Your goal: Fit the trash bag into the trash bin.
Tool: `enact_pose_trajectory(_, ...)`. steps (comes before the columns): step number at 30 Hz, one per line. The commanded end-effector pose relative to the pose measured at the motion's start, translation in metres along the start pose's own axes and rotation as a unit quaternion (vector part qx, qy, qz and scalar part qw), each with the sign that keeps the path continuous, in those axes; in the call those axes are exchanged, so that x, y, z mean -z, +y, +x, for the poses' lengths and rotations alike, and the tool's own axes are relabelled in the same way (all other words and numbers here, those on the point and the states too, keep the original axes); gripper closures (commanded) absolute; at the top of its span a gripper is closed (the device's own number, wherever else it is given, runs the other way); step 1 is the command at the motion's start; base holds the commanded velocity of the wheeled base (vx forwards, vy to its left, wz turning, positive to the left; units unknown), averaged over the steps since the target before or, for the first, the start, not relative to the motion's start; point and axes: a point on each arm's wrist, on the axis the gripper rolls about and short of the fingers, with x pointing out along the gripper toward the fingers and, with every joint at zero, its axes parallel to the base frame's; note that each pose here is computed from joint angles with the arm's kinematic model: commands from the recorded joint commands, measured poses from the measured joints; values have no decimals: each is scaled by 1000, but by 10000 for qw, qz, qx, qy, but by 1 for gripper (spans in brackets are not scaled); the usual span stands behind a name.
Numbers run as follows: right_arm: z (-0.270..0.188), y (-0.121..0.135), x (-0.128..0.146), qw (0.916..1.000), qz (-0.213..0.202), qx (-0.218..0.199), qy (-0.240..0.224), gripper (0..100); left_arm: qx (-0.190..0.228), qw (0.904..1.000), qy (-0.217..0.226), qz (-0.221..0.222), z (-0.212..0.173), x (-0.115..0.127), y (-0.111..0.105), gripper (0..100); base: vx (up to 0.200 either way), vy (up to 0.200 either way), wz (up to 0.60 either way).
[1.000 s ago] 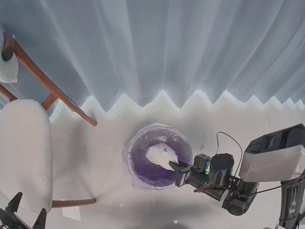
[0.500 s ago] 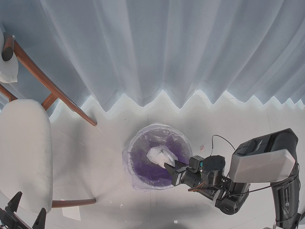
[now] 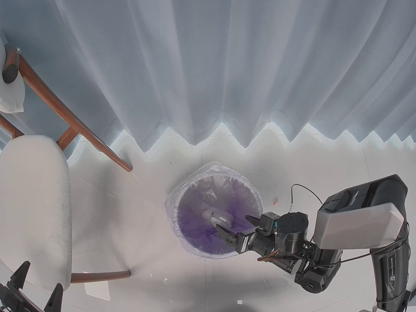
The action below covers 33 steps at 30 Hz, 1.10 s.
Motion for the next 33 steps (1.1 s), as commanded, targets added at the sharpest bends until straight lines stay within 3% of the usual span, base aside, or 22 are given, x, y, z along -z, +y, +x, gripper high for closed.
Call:
enact_pose_trajectory(1, -5, 4, -14, 9997, 26, -61, -255, 0, -1, 10000, -35, 4, -1, 2, 0, 0, 0, 0, 0)
enact_pose_trajectory(7, -24, 10, -44, 9979, 63, -129, -627, 0, -1, 10000, -35, 4, -1, 2, 0, 0, 0, 0, 0)
enact_pose_trajectory(8, -31, 11, -59, 9961, 81, -140, -865, 0, -1, 10000, -35, 4, -1, 2, 0, 0, 0, 0, 0)
enact_pose_trajectory(10, -31, 11, -59, 9961, 81, -140, -865, 0, -1, 10000, -35, 4, -1, 2, 0, 0, 0, 0, 0)
enact_pose_trajectory(11, -41, 11, -81, 9922, 108, -108, -1238, 0, 7, 10000, -34, 4, -1, 2, 0, 0, 0, 0, 0)
enact_pose_trajectory(13, -51, 11, -98, 9884, 123, -73, -1513, 0, 7, 10000, -27, 3, -1, 2, 0, 0, 0, 0, 0)
enact_pose_trajectory(22, -91, -6, -134, 9771, 162, 182, -2113, 0, 14, 10000, -34, 4, -1, 2, 0, 0, 0, 0, 0)
enact_pose_trajectory(28, -126, -31, -147, 9688, 56, 728, -2368, 0, 45, 10000, -34, 4, -1, 2, 0, 0, 0, 0, 0)
enact_pose_trajectory(33, -160, -48, -155, 9570, -2, 1196, -2644, 0, 47, 9999, -140, 20, 0, 2, 0, 0, 0, 0, 0)
